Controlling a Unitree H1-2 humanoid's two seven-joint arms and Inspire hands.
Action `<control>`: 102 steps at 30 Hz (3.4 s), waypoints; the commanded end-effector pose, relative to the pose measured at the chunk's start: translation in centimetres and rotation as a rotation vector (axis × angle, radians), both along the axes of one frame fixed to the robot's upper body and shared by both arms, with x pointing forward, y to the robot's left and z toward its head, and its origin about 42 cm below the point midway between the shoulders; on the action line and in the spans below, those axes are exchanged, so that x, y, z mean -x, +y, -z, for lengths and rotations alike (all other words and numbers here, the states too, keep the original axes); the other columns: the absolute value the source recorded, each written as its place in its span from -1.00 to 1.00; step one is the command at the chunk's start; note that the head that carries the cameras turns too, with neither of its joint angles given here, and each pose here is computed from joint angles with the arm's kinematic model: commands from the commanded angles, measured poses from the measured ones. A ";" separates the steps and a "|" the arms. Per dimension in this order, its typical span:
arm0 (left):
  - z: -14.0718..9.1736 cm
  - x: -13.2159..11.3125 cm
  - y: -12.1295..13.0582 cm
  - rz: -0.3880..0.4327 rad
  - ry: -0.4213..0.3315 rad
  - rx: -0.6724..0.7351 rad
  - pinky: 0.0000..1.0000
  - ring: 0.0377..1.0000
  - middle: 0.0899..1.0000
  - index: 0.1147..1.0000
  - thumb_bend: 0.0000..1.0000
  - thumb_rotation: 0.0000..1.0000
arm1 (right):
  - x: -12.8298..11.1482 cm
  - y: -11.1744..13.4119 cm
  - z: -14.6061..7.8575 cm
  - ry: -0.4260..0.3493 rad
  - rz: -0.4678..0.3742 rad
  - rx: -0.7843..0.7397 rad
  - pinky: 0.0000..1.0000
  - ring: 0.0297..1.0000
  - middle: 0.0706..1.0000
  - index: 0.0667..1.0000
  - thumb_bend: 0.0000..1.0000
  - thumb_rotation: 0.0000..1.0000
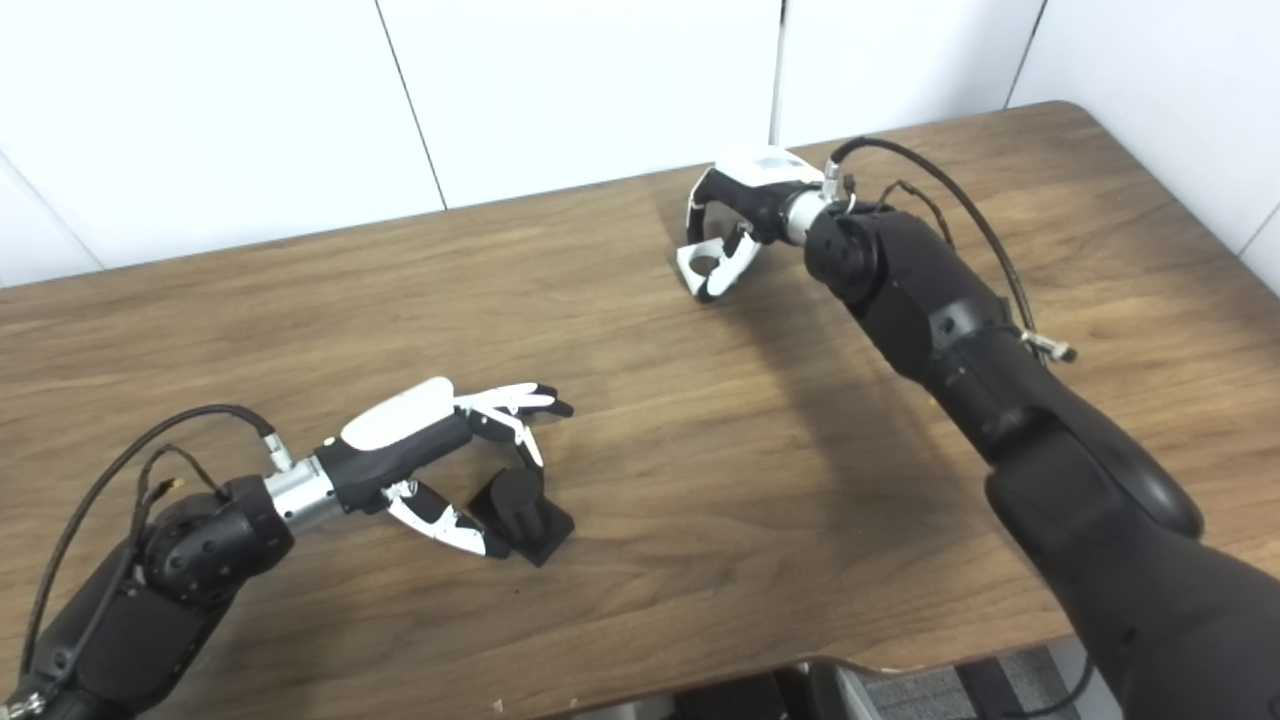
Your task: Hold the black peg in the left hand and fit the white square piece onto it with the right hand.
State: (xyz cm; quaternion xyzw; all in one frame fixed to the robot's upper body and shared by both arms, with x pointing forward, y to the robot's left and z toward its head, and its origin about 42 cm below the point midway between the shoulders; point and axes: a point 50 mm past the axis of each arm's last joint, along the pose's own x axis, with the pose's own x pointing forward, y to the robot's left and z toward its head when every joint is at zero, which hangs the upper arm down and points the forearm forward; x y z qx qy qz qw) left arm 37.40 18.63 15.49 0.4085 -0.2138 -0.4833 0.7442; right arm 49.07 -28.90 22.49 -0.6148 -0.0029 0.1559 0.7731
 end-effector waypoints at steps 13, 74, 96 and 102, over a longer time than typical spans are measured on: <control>1.8 0.0 1.2 -0.006 0.057 -0.130 0.70 0.91 0.81 -0.14 0.04 -0.84 | 3.0 -1.1 -8.5 -0.239 -0.073 -0.084 0.86 0.86 0.61 -0.11 0.04 -0.72; 1.2 -1.0 0.7 -0.146 -0.003 -0.190 0.68 0.89 0.80 -0.14 0.04 -0.84 | 18.4 12.8 -6.2 -0.005 -0.305 -0.369 1.00 0.94 0.65 -0.12 0.04 -0.72; 1.3 -0.8 -0.2 -0.135 -0.015 -0.176 0.66 0.86 0.76 -0.14 0.04 -0.84 | 17.3 14.2 -5.2 0.025 -0.372 -0.324 1.00 0.92 0.64 -0.12 0.04 -0.71; 1.4 -0.6 -0.3 -0.135 -0.016 -0.173 0.67 0.87 0.77 -0.15 0.04 -0.84 | 16.7 14.4 -5.0 0.035 -0.378 -0.326 1.00 0.92 0.64 -0.12 0.04 -0.72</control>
